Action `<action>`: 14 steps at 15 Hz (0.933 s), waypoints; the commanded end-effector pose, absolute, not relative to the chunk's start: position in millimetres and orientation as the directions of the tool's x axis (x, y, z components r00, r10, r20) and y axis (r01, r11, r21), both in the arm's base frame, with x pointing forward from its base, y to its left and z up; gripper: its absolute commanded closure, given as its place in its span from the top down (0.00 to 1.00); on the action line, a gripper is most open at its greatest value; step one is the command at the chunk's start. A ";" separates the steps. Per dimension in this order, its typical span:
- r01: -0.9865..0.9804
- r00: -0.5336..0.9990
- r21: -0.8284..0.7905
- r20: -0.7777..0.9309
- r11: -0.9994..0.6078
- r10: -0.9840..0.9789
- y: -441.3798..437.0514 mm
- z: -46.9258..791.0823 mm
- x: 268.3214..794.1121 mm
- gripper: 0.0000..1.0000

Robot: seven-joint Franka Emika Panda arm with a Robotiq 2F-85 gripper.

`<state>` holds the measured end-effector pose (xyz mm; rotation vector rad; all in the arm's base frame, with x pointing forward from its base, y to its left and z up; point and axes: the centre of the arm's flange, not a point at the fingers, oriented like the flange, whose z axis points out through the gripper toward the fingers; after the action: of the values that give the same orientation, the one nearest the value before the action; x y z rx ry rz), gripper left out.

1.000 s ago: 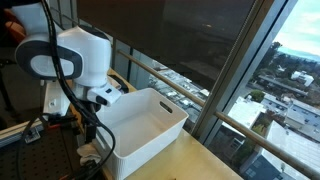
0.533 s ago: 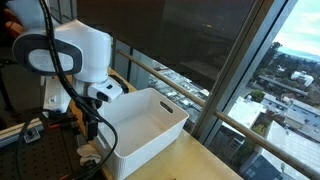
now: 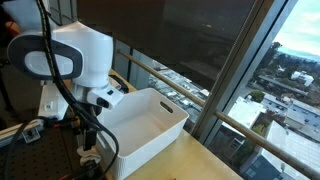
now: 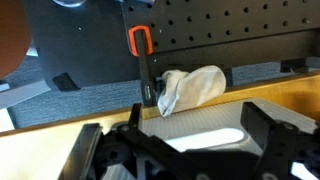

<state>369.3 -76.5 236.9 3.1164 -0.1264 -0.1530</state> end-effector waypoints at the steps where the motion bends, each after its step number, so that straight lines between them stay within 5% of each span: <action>1: -0.084 0.991 0.033 -0.104 -0.996 -0.087 -76.8 237.2 297.8 1.00; 14: -0.032 0.990 0.013 -0.138 -0.999 -0.033 -34.2 211.2 296.5 1.00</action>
<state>365.7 -60.1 223.8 3.1133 -0.0546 -0.2110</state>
